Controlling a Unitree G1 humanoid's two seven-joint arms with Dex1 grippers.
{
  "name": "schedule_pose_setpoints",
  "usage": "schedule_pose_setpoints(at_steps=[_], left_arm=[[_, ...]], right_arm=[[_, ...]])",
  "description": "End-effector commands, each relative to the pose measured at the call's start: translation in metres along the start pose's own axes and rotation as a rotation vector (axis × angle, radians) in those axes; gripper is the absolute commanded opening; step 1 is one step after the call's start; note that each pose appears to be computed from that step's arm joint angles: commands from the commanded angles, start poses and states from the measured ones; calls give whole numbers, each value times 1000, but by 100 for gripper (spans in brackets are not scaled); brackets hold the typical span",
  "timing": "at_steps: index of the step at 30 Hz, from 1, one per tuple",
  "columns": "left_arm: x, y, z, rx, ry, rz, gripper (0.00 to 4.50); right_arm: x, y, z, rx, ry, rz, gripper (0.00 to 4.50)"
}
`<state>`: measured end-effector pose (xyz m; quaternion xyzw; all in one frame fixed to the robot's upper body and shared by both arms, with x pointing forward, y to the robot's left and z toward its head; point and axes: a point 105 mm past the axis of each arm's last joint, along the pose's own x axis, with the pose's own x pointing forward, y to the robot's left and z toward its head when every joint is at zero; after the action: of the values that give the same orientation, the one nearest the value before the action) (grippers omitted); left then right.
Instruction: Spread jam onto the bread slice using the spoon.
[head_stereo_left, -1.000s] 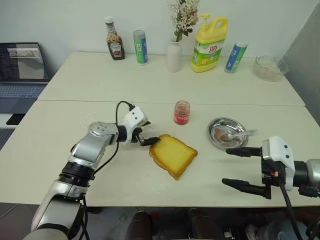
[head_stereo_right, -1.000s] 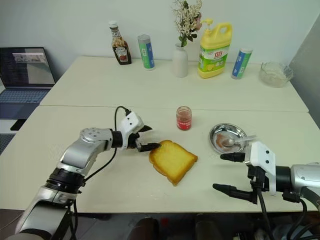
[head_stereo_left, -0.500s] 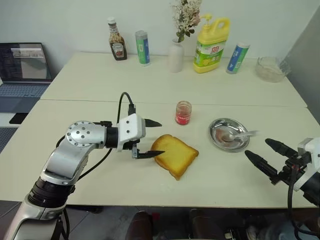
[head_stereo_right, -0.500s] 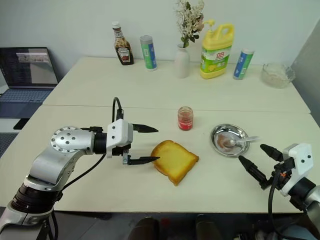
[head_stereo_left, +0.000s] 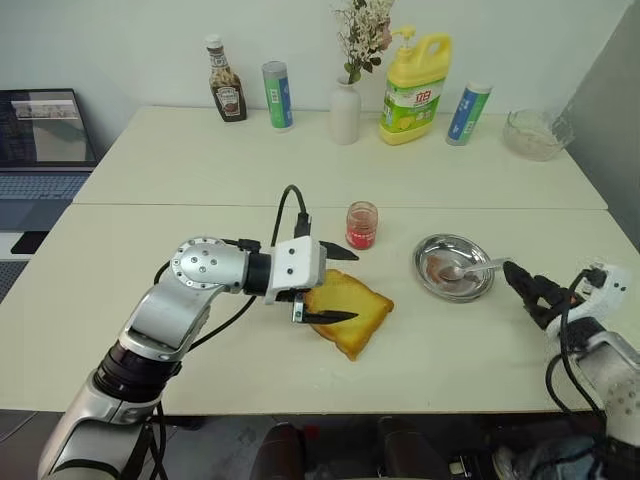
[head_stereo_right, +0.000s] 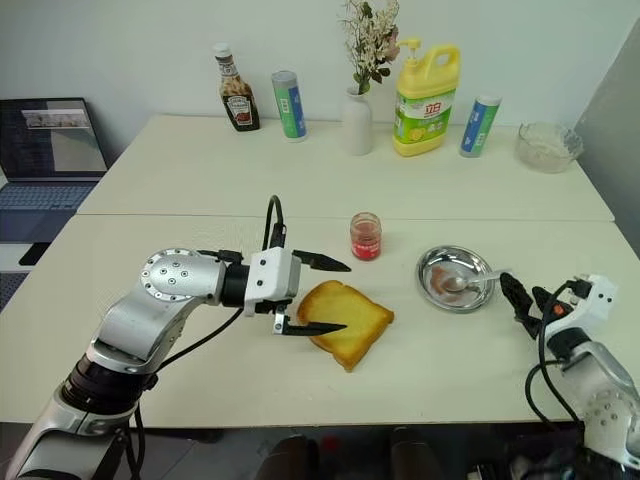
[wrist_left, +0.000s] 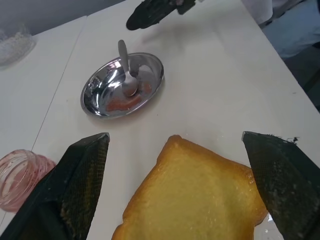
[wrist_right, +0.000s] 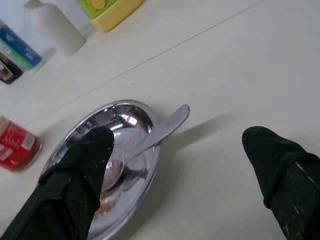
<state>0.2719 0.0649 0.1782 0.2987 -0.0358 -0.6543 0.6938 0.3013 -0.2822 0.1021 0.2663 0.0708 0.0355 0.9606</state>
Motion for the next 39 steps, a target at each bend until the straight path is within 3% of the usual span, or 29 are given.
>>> schedule_pose_setpoints(at_steps=[1,12,25,37,39], left_arm=[[2,-1,19,35,-49,-17,441],[10,0,22,49,-51,-31,441],[12,-1,19,51,-34,-33,441],[12,4,16,52,-21,-16,450],[12,5,15,47,-18,-6,450]], right_arm=[[5,-4,10,65,-42,6,450],[39,-3,6,192,-31,58,450],[51,16,0,215,-3,132,450],[44,13,13,212,-49,140,23],[42,14,16,215,-60,150,3]])
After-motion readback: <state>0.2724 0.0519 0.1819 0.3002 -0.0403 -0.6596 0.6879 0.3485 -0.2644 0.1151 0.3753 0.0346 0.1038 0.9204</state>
